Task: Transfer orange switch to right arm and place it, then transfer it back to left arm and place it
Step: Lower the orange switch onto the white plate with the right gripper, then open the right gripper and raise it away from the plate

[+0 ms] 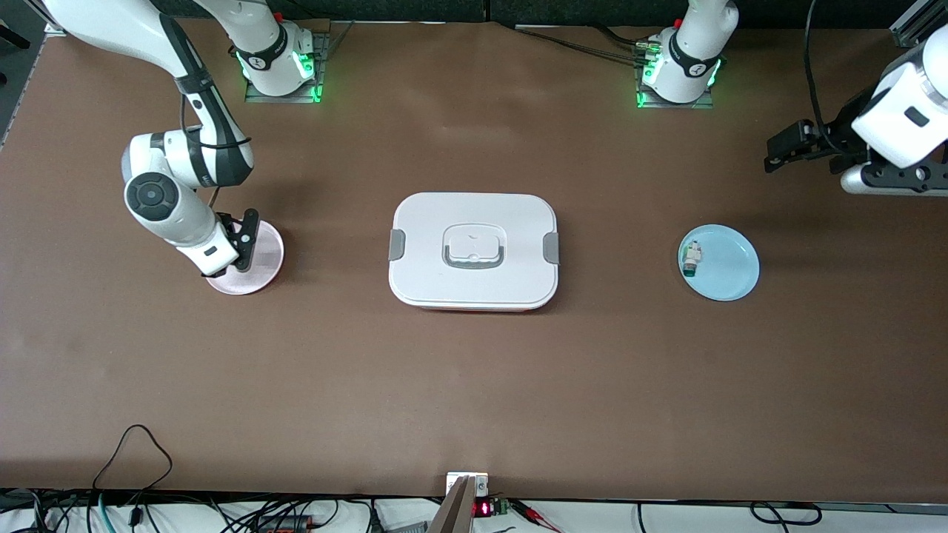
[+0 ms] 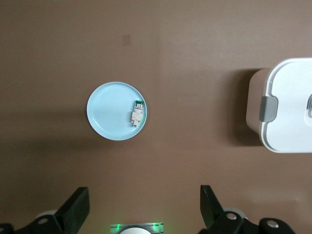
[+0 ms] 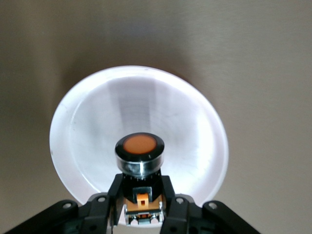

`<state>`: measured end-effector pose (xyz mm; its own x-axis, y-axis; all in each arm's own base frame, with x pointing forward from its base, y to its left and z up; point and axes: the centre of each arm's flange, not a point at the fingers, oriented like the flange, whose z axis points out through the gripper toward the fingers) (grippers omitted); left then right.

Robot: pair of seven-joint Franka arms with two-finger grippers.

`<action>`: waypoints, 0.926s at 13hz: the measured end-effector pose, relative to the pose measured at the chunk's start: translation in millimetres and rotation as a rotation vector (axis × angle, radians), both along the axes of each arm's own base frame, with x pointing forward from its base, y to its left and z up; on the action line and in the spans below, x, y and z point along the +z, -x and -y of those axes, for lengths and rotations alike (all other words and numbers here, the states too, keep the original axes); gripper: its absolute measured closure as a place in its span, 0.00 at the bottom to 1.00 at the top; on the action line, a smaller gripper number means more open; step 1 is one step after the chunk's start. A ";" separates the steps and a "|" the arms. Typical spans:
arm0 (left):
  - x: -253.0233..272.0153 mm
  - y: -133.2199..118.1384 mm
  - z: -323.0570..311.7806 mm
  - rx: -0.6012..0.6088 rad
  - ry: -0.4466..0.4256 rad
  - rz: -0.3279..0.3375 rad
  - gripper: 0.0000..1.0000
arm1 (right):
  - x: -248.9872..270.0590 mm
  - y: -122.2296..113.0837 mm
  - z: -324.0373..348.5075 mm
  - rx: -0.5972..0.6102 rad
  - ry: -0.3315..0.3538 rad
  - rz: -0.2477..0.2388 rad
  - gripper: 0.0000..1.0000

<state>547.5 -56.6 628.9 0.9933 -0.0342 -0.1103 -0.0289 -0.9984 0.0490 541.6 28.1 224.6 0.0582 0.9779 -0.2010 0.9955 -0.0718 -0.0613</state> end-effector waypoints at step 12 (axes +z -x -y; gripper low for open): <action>3.2 4.0 -37.9 -0.082 -0.049 0.001 0.00 | -27.4 16.5 18.0 -0.002 0.019 -0.051 0.65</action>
